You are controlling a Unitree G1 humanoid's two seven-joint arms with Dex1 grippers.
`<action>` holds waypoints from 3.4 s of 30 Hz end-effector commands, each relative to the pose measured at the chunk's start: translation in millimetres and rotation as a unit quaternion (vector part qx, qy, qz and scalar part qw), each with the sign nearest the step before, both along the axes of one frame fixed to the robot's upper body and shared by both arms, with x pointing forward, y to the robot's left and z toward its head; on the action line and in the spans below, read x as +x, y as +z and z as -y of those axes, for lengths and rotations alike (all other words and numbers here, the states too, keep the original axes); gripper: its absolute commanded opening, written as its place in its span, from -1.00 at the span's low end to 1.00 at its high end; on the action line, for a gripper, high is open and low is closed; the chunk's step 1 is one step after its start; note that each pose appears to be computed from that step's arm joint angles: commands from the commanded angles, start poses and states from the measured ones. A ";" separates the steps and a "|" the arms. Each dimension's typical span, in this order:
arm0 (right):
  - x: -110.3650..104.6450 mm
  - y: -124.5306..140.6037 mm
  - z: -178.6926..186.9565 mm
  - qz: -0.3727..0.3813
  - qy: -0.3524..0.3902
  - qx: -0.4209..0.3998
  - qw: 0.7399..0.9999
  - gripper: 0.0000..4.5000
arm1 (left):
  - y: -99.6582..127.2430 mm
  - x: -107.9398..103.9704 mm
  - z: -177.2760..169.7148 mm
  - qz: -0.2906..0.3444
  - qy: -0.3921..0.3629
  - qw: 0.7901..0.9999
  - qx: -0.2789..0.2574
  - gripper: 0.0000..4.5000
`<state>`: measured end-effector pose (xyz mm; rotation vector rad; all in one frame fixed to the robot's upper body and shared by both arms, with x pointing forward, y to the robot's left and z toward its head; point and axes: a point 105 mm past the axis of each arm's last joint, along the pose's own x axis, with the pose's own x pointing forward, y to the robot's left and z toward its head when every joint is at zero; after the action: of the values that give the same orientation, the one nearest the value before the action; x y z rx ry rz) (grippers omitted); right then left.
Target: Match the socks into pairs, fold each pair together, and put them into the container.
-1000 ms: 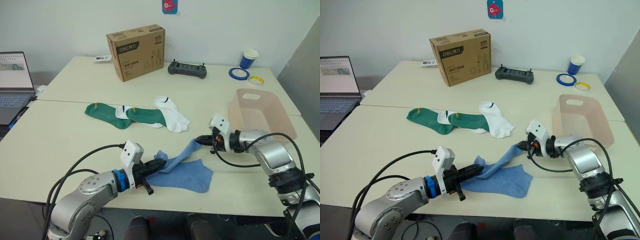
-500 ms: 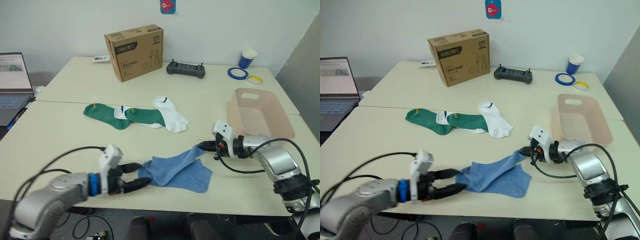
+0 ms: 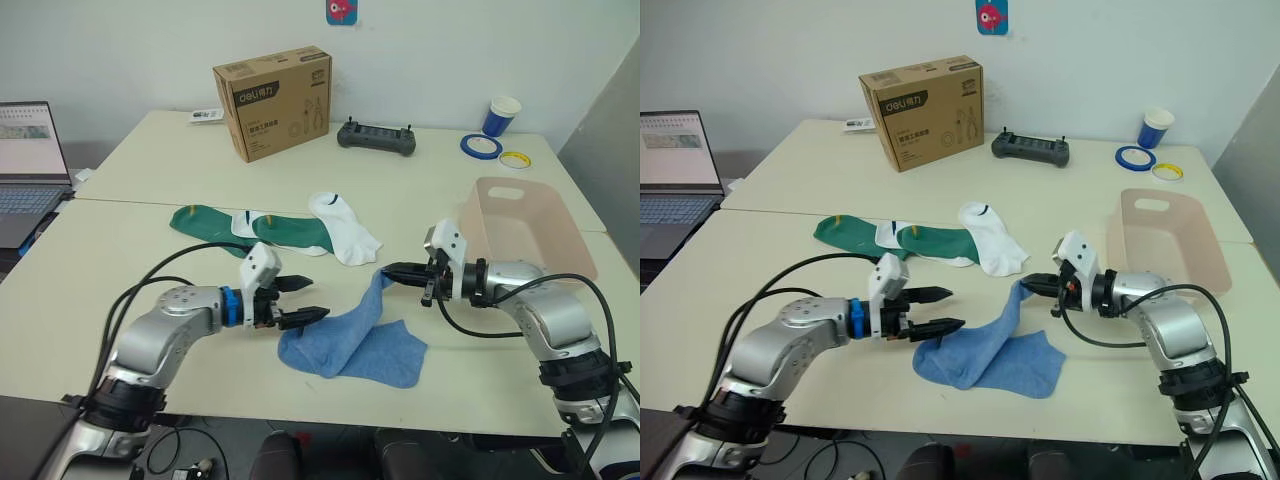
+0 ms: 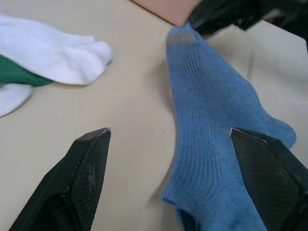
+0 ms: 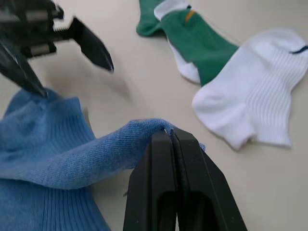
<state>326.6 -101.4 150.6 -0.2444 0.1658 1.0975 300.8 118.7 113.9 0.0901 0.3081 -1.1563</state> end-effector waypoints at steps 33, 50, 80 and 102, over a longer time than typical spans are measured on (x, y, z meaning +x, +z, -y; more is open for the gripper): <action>-4.9 39.5 -6.7 0.021 0.018 0.114 0.993 -1.00 | 13.9 -35.8 23.6 -0.045 -0.078 0.995 -0.043 -0.98; -0.9 26.0 -80.0 0.036 0.128 0.081 0.988 -1.00 | 24.6 -69.6 55.6 -0.295 -0.044 0.923 -0.243 -0.98; -34.3 -0.5 -27.8 -0.057 0.056 0.054 0.995 0.55 | 20.1 -38.2 -39.7 -0.099 0.034 0.994 -0.044 0.75; -95.9 -62.2 -24.9 -0.218 0.077 0.014 0.973 0.29 | -20.9 34.6 -20.7 0.029 0.004 0.997 0.066 0.35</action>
<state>236.9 -84.1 77.3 0.0133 0.5667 1.2395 335.9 143.5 87.7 0.2140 0.3594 -1.0984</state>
